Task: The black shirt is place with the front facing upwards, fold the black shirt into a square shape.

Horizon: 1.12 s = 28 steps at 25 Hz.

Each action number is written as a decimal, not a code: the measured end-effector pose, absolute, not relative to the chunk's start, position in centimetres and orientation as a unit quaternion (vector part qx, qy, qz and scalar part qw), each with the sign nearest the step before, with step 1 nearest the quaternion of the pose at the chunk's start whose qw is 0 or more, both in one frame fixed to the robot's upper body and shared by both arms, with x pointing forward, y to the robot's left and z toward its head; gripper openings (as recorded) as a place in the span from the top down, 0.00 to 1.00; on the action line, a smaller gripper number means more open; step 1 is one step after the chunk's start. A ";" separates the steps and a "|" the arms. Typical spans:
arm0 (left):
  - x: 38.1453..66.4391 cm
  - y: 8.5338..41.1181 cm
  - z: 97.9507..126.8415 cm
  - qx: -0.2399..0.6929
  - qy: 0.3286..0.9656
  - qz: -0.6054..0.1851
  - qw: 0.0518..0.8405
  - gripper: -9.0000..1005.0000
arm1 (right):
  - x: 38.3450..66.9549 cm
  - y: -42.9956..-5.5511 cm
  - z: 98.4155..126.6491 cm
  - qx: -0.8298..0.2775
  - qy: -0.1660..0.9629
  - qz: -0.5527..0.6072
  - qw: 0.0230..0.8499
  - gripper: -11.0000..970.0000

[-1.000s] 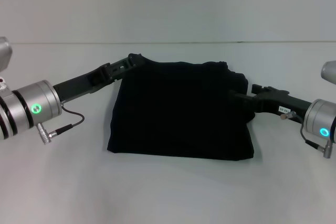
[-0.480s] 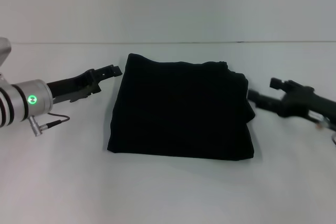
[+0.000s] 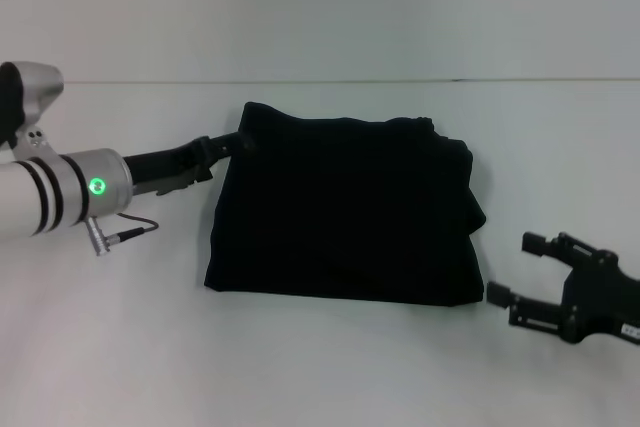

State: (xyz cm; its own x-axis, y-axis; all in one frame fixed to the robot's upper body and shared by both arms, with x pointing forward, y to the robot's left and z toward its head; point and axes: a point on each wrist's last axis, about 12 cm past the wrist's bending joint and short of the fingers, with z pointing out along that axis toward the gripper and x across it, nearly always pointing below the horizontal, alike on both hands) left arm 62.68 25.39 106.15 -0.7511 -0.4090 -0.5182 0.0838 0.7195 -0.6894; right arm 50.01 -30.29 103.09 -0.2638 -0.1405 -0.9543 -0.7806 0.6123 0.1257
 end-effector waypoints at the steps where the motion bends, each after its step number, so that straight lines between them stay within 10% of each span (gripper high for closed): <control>1: 62.7 25.3 106.1 -0.095 0.863 -0.360 0.340 0.06 | 49.9 -30.1 103.0 -0.319 0.733 0.310 0.514 0.03; 28: 62.3 22.7 104.8 -0.075 0.881 -0.341 0.320 0.16 | 49.4 -28.9 102.6 -0.339 0.728 0.331 0.495 0.18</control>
